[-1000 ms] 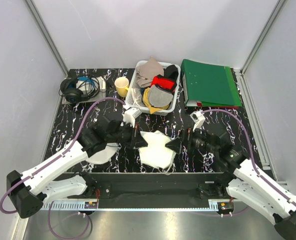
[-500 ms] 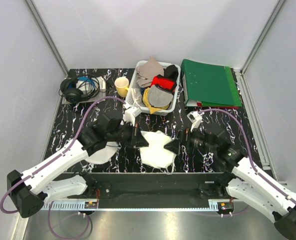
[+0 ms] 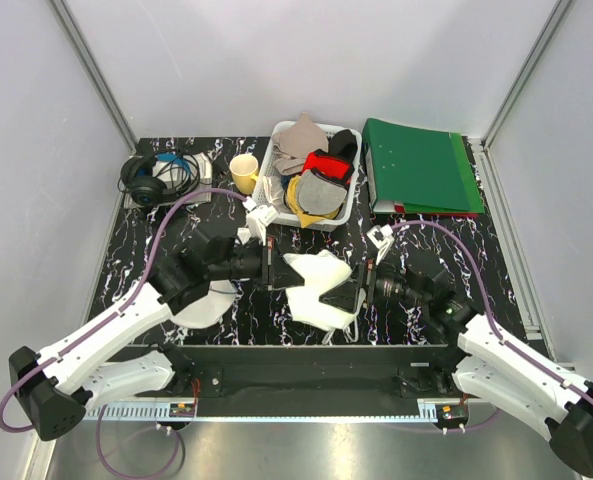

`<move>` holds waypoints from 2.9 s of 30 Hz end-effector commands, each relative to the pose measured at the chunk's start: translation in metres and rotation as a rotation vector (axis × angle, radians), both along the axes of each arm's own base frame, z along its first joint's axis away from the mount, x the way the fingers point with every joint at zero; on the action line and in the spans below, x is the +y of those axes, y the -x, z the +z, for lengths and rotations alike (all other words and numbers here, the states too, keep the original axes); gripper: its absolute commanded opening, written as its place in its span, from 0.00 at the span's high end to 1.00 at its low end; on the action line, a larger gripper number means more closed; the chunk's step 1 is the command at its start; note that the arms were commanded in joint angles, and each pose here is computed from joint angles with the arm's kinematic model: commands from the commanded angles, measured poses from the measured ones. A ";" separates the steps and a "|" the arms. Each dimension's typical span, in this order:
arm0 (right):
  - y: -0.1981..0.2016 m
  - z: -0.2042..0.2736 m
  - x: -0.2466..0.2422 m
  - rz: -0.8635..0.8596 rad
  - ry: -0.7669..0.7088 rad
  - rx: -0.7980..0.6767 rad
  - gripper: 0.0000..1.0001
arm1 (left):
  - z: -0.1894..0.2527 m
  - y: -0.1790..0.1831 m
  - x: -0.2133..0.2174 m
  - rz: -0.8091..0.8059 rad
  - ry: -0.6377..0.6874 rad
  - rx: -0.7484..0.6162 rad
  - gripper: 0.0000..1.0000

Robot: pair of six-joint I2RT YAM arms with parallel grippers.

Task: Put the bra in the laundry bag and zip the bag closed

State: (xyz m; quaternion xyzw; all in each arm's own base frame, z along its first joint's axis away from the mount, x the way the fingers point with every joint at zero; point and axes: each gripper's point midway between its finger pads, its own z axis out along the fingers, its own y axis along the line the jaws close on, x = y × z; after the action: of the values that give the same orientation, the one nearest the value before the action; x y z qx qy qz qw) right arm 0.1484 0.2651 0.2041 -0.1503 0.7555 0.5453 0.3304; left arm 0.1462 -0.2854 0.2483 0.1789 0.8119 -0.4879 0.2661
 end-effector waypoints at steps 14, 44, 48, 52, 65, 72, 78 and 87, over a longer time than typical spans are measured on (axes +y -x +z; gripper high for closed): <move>0.017 0.057 0.017 0.102 -0.310 0.046 0.43 | 0.022 -0.010 -0.005 0.057 0.127 -0.051 1.00; -0.038 -0.017 0.003 -0.135 0.158 0.049 1.00 | -0.058 -0.089 0.178 0.739 -0.623 0.025 0.24; -0.031 -0.012 -0.003 -0.144 0.131 0.035 1.00 | -0.064 -0.130 0.166 0.660 -0.717 -0.031 0.24; -0.024 -0.005 -0.009 -0.157 0.094 0.035 1.00 | -0.098 -0.156 0.176 0.614 -0.858 -0.009 0.28; -0.010 0.000 -0.015 -0.135 0.054 0.023 1.00 | -0.156 -0.229 0.211 0.570 -0.588 0.264 0.40; -0.009 0.009 -0.013 -0.121 0.041 0.000 1.00 | -0.188 -0.251 0.221 0.577 -0.642 0.327 0.35; -0.003 0.004 -0.014 -0.102 0.040 0.010 1.00 | -0.196 -0.260 0.227 0.598 -0.684 0.330 0.35; 0.000 0.009 -0.017 -0.105 0.020 -0.004 1.00 | -0.225 -0.256 0.230 0.614 -0.716 0.376 0.39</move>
State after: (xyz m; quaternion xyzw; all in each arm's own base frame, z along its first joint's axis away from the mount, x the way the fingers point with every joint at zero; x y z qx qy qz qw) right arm 0.1526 0.2470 0.2021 -0.1019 0.7823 0.5063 0.3481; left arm 0.3884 -0.0596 0.0291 -0.0773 0.9792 -0.1150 0.1483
